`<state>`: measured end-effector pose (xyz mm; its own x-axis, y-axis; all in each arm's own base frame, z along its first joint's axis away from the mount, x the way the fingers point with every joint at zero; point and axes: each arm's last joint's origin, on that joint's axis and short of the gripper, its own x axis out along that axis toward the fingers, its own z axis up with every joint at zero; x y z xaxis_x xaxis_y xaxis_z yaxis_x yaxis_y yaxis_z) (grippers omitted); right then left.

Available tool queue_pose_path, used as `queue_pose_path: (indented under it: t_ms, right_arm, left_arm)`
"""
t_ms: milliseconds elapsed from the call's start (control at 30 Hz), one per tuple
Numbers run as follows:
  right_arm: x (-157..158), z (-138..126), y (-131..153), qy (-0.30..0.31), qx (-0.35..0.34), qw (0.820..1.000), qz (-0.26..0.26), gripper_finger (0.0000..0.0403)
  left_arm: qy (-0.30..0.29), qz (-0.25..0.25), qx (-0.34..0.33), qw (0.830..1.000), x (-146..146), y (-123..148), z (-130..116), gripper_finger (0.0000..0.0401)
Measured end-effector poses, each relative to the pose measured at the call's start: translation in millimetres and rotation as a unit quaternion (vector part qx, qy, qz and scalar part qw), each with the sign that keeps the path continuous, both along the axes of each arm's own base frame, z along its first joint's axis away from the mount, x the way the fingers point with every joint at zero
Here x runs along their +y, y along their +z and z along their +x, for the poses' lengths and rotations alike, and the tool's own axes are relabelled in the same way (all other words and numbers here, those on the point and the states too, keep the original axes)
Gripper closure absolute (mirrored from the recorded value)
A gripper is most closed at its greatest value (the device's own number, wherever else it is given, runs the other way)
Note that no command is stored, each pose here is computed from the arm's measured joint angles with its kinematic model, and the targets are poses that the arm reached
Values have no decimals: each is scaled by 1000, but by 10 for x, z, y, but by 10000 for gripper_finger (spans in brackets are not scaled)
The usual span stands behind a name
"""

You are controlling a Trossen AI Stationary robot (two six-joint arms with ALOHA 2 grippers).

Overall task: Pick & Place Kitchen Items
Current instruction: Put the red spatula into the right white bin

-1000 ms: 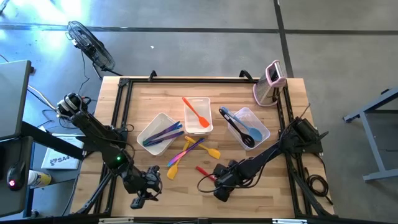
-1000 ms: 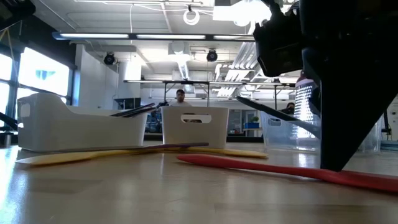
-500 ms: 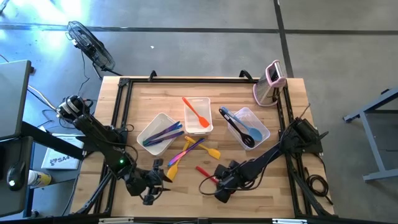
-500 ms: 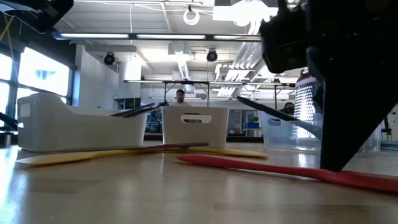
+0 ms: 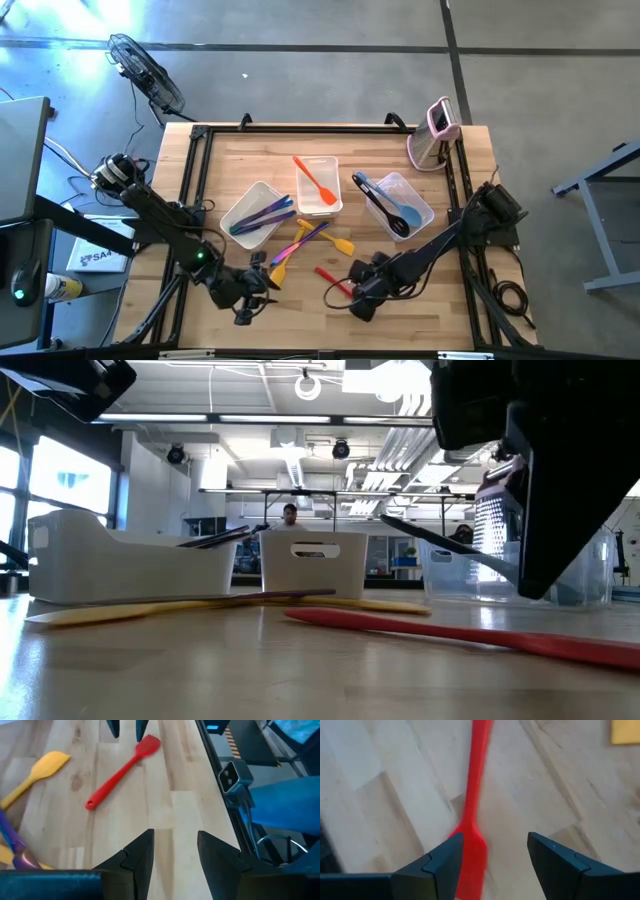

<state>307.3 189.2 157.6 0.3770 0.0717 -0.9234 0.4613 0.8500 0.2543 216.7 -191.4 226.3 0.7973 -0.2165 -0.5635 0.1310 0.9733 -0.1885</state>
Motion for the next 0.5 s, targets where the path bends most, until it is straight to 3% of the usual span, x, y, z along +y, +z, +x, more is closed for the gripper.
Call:
queue_pose_path:
  t_ms: [233, 500]
  right_arm:
    - [133, 59, 70, 30, -33, 996, 72, 188]
    - [215, 145, 434, 108, -45, 993, 25, 188]
  left_arm:
    - [0, -2, 2, 1000, 11, -1, 11, 253]
    - [0, 3, 6, 1000, 16, -10, 5, 253]
